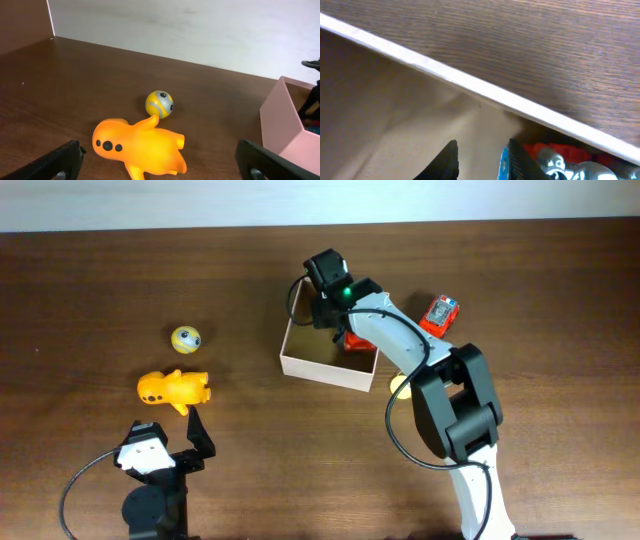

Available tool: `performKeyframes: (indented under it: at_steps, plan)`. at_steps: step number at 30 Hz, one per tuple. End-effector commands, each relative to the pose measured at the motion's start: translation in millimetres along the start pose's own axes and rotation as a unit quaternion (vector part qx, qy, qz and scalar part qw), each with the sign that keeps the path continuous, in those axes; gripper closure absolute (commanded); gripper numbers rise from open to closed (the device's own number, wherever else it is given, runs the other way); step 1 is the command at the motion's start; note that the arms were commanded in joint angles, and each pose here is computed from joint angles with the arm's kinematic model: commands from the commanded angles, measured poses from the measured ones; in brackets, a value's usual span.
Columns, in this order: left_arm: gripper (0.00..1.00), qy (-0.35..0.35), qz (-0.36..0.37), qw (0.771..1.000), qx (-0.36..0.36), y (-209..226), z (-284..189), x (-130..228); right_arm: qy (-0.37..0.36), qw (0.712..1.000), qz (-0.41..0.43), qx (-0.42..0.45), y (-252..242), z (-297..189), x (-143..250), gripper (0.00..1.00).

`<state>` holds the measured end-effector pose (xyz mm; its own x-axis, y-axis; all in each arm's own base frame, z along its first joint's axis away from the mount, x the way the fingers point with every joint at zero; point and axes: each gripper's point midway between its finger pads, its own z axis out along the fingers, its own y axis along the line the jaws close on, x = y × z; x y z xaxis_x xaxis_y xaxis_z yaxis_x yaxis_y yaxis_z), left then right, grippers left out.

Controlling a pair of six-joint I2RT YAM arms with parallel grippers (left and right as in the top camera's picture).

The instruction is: Pack container

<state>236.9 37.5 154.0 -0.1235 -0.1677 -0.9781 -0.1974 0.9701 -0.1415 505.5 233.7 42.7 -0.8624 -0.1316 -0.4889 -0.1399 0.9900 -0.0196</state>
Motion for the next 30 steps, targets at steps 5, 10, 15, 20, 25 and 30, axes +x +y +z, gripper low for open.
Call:
performKeyframes:
  at_steps: [5, 10, 15, 20, 25, 30]
  plan:
    - [0.01, 0.0, -0.001, 1.0, 0.007, -2, 0, 2, 0.019, 0.998, 0.005, 0.056, -39, 9, 7, 0.72]
    - [0.01, 0.0, -0.001, 1.0, 0.007, -2, 0, 2, 0.026, 0.998, 0.011, 0.062, -49, 10, 9, 0.72]
    - [0.01, 0.0, -0.001, 1.0, 0.007, -2, 0, 2, 0.021, 0.998, 0.01, 0.055, -45, 10, 7, 0.67]
    - [0.01, 0.0, -0.001, 1.0, 0.007, -2, 0, 2, 0.023, 1.0, -0.004, -0.007, -16, 10, 7, 0.64]
    - [0.01, 0.0, -0.001, 1.0, 0.007, -2, 0, 2, 0.029, 0.999, -0.019, -0.04, 12, 6, 14, 0.64]
    - [0.01, 0.0, -0.001, 1.0, 0.007, -2, 0, 2, 0.033, 0.997, -0.045, -0.059, 43, 0, 25, 0.64]
